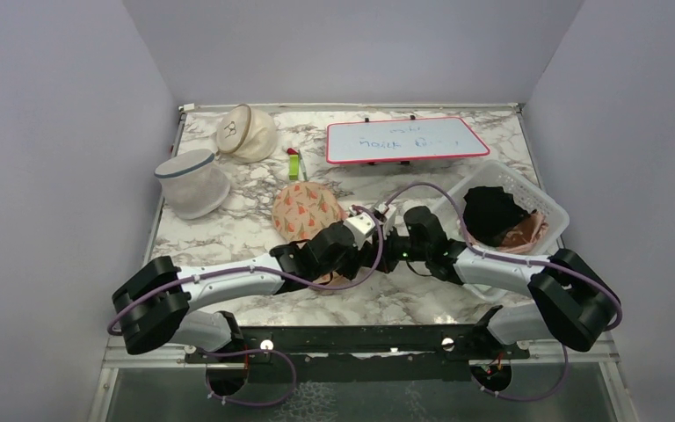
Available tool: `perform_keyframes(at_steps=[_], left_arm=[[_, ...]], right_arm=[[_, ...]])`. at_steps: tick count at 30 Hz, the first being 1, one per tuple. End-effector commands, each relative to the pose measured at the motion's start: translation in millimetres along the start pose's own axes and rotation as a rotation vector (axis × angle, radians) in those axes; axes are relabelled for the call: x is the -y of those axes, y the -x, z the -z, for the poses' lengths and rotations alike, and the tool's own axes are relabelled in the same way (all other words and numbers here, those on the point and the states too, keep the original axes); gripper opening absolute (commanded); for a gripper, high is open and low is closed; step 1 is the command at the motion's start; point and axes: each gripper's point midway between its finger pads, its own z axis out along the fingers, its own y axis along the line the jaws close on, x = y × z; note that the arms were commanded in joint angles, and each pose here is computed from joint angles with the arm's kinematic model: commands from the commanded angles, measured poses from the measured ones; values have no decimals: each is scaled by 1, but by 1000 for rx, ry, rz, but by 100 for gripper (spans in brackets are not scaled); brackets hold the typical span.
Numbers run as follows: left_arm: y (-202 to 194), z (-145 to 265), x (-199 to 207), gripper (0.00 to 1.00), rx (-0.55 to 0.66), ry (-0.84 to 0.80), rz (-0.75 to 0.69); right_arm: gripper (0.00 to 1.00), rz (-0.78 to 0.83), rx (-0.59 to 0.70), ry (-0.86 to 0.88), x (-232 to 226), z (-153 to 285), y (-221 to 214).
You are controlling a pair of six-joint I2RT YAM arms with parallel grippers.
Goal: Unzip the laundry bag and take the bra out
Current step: Unzip the laundry bag at the center of the board.
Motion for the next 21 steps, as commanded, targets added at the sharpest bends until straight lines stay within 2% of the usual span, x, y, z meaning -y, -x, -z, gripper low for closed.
perform_keyframes(at_steps=[1,8,12,15,19,21], left_arm=[[1,-5,-3,39,13,19,29],[-23,3,-4,38,-1,0,87],[-28,9,-2,51,-18,-10,108],[-34,11,-7,51,-17,6,110],[-35,7,-11,35,-29,31,83],[-34,5,-12,18,-36,39,69]], right_arm=[[1,5,66,62,-17,3,16],[1,18,52,71,-18,1,16],[1,26,46,51,-13,0,15],[1,25,48,60,-15,-1,16],[1,19,44,71,-16,-3,16],[1,19,38,64,-15,-3,16]])
